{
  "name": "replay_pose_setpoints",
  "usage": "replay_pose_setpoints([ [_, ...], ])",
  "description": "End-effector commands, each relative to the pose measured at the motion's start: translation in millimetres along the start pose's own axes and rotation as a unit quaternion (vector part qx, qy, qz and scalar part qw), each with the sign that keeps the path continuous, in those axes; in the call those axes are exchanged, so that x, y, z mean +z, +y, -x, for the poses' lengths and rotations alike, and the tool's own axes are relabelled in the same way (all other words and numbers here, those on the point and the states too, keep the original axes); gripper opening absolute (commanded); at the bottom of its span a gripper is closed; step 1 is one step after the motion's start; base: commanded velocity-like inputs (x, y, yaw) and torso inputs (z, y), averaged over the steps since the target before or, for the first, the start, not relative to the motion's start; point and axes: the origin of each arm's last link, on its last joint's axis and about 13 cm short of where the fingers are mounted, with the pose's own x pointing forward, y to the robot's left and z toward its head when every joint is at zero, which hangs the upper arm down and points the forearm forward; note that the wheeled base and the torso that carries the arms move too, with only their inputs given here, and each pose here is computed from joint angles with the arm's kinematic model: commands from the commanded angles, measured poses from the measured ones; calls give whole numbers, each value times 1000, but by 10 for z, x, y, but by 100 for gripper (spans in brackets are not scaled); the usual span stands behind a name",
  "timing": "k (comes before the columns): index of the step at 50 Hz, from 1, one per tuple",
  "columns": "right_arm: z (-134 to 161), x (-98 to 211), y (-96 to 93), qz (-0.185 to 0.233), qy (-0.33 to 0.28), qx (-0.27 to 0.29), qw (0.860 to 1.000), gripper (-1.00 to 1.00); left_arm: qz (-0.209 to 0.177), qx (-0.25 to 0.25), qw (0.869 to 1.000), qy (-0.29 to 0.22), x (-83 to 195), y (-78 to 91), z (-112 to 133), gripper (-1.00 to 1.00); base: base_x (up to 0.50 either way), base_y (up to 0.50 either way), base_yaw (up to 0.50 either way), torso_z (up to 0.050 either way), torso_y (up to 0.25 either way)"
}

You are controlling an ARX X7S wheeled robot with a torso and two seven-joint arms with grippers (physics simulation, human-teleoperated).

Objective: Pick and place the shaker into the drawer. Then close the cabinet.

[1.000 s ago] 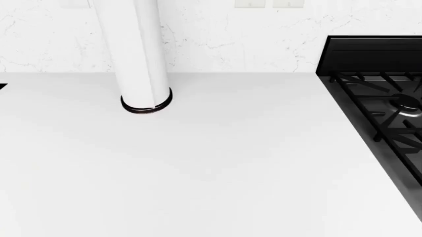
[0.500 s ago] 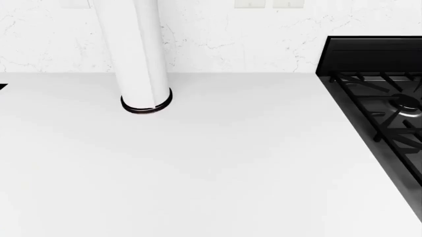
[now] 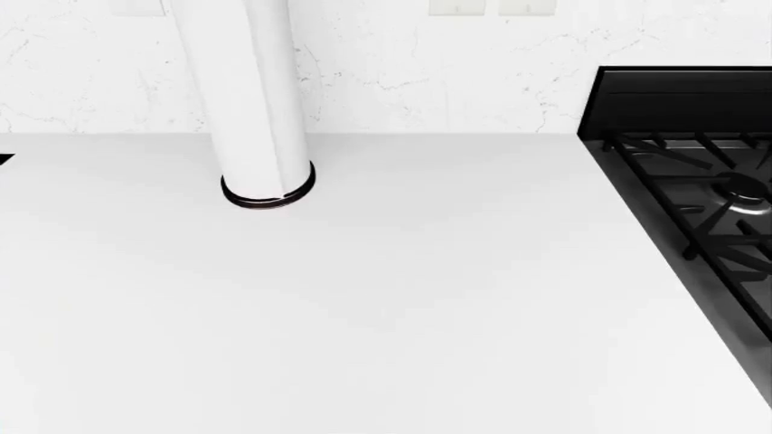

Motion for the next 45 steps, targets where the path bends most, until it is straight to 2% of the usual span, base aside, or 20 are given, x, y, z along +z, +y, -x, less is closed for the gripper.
replay_pose_setpoints([
  [1, 3, 98, -10, 42, -53, -6, 998, -100, 6, 1, 1000, -10, 61, 13, 18, -100, 0, 0, 0, 0, 0],
  [6, 56, 216, -5, 70, -97, -19, 993, -100, 13, -2, 1000, -14, 80, 26, 23, -100, 0, 0, 0, 0, 0],
  [20, 98, 306, 6, 108, -128, -42, 985, -100, 24, 1, 999, -25, 131, 84, 35, -100, 0, 0, 0, 0, 0],
  [35, 60, 267, -13, 106, -124, -57, 985, -100, 29, 0, 999, -32, 124, 91, 19, -100, 0, 0, 0, 0, 0],
  [45, 53, 249, -18, 99, -118, -59, 986, -100, 26, -2, 999, -32, 117, 92, 16, -100, -278, 32, 0, 0, 0],
])
